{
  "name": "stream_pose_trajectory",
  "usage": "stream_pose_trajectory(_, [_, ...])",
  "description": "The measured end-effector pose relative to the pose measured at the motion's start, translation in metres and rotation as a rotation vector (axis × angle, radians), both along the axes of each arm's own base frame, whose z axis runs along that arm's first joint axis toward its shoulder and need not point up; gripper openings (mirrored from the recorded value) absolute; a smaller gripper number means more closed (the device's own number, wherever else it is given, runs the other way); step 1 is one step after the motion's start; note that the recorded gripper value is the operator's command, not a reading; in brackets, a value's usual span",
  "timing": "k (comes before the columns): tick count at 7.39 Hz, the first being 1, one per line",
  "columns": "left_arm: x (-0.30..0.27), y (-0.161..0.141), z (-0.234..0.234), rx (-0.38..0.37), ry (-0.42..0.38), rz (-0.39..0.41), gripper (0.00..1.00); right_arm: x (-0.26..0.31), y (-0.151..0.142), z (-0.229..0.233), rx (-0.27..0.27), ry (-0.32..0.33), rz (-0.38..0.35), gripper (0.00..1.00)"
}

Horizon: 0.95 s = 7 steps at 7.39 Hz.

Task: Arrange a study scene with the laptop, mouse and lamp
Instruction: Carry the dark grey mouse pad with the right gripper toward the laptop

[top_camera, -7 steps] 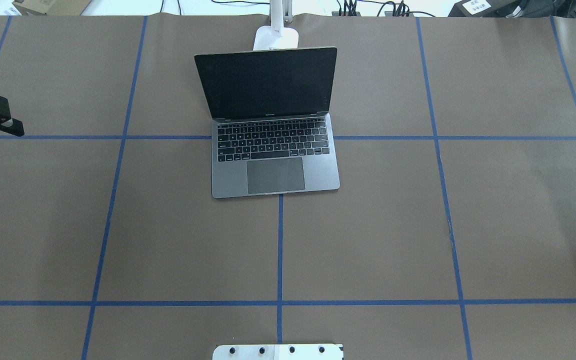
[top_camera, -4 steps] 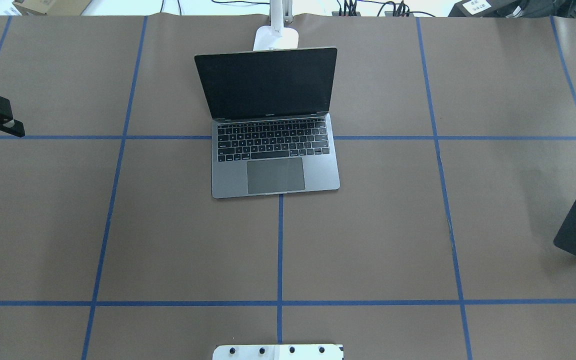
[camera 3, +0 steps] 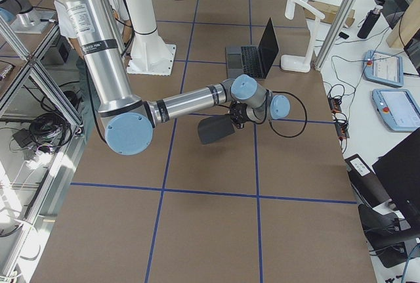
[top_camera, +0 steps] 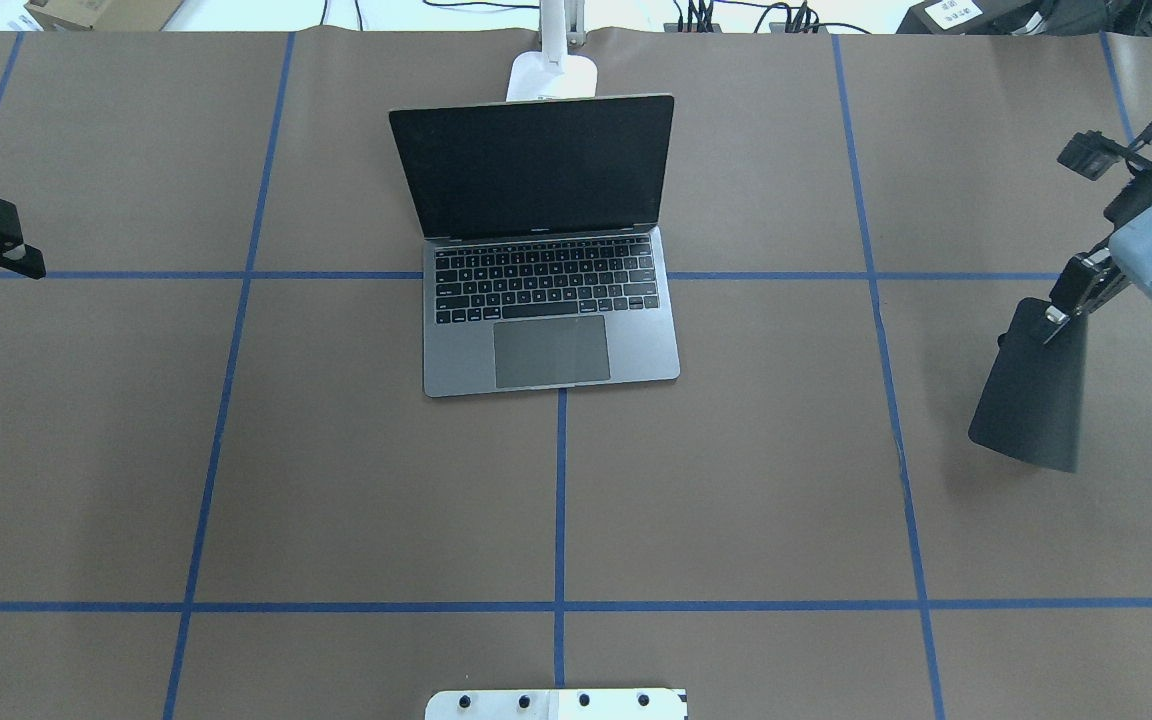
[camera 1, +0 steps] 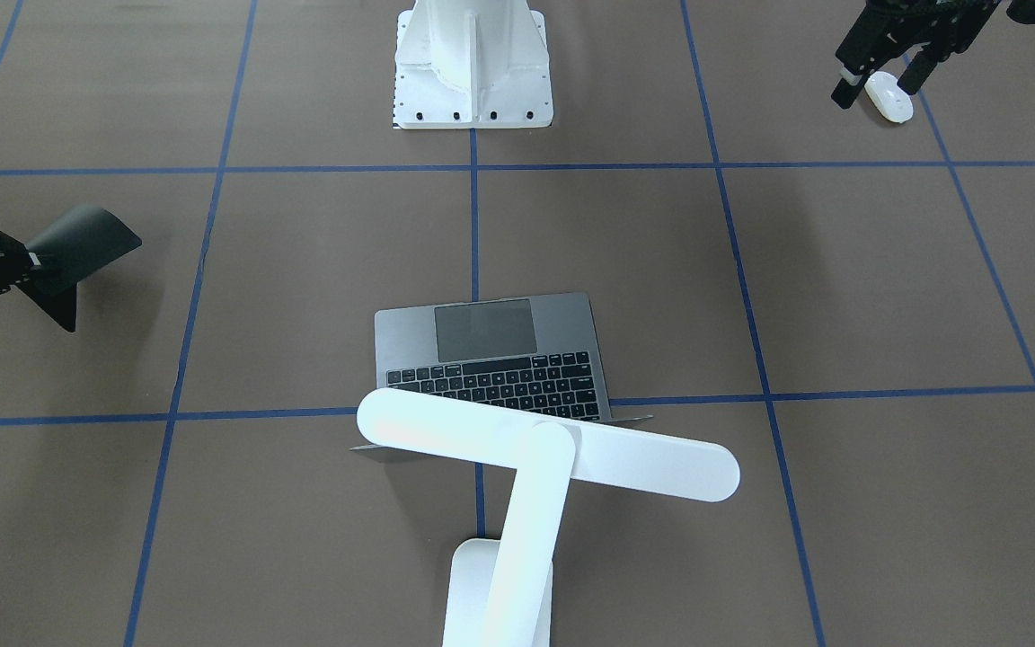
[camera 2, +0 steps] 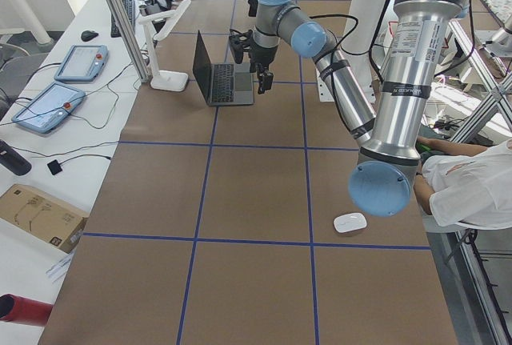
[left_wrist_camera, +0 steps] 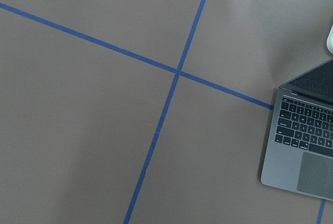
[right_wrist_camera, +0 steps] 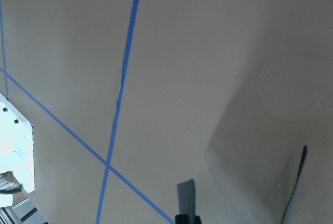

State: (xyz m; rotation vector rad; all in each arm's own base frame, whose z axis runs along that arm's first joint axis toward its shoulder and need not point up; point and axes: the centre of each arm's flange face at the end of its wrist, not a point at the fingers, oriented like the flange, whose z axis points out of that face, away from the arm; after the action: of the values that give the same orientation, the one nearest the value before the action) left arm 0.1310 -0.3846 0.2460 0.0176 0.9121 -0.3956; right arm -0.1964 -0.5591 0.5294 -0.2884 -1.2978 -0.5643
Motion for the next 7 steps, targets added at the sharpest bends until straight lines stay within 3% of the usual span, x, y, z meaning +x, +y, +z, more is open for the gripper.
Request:
stream_pose_trajectory(3, [-0.001,0.001,-0.001,0.001,0.002,-0.001,0.99,-0.064,-0.035,-0.019,-0.04,0.059,0.022,0.0])
stream_pose_trajectory(7, [-0.003,0.004,-0.004,0.01,0.007,-0.004,0.99,-0.119,-0.082,-0.049,-0.019,0.061,0.045,0.0])
